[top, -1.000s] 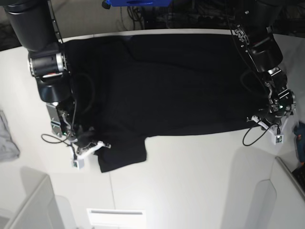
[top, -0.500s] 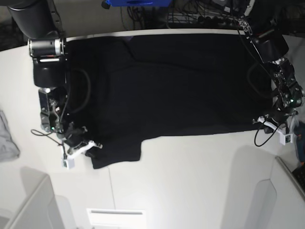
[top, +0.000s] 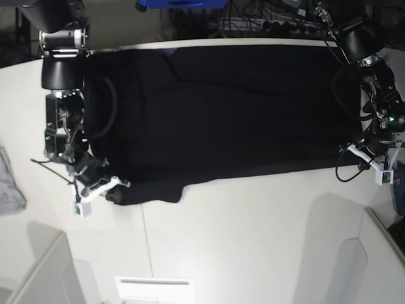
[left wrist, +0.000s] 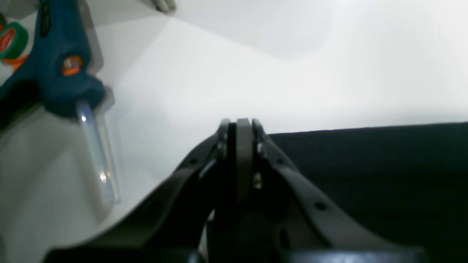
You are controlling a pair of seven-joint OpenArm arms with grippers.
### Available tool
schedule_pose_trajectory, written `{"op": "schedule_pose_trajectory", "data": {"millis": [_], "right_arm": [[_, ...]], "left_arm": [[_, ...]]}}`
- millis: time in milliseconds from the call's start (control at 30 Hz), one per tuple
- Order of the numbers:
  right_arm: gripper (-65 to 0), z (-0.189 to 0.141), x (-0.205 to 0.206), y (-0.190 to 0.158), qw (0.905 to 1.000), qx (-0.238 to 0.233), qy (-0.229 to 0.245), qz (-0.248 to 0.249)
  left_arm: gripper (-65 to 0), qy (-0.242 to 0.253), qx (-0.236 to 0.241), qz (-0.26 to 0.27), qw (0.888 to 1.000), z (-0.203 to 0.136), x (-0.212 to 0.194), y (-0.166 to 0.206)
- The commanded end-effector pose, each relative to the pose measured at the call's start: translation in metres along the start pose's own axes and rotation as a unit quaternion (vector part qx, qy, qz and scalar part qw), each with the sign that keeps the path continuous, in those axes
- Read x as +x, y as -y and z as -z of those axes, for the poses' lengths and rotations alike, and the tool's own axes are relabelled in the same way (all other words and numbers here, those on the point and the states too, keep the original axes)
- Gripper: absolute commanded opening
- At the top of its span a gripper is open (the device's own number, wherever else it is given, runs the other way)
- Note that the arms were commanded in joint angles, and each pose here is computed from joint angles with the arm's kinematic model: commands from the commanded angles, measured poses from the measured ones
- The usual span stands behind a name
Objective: Fold the T-shirt properly
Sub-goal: 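Lift the grasped edge and fold it over onto the shirt's other edge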
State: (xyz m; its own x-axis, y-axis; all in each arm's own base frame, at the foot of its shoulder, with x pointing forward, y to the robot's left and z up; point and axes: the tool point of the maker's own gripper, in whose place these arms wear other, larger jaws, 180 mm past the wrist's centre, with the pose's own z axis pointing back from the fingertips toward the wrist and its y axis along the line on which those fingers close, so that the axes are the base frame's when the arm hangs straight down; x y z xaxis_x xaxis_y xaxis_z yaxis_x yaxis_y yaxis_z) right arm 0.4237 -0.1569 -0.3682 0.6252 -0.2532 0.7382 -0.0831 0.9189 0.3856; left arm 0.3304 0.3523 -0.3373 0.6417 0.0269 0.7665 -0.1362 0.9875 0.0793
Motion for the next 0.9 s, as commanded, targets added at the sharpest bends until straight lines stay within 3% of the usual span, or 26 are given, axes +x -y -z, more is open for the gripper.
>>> {"op": "schedule_pose_trajectory", "data": {"millis": [0, 133, 467, 867], "right_arm": [[-65.0, -0.007, 0.025, -0.001, 0.9994, 0.003, 0.031, -0.012], [-65.0, -0.025, 0.022, 0.001, 0.9993, 0.000, 0.036, -0.011], [-65.0, -0.071, 0.010, -0.005, 0.9993, -0.006, 0.031, -0.019], [-65.0, -0.119, -0.020, -0.018, 0.9996, -0.017, 0.012, -0.018]], "left_arm": [[-65.0, 0.033, -0.003, -0.001, 0.999, -0.007, 0.019, -0.003], [-65.0, 0.034, -0.031, -0.016, 0.999, -0.016, 0.007, 0.006], [-65.0, 0.031, -0.027, 0.030, 0.999, -0.042, -0.005, 0.009], [-65.0, 0.016, -0.006, 0.043, 0.999, -0.066, -0.025, -0.005]]}}
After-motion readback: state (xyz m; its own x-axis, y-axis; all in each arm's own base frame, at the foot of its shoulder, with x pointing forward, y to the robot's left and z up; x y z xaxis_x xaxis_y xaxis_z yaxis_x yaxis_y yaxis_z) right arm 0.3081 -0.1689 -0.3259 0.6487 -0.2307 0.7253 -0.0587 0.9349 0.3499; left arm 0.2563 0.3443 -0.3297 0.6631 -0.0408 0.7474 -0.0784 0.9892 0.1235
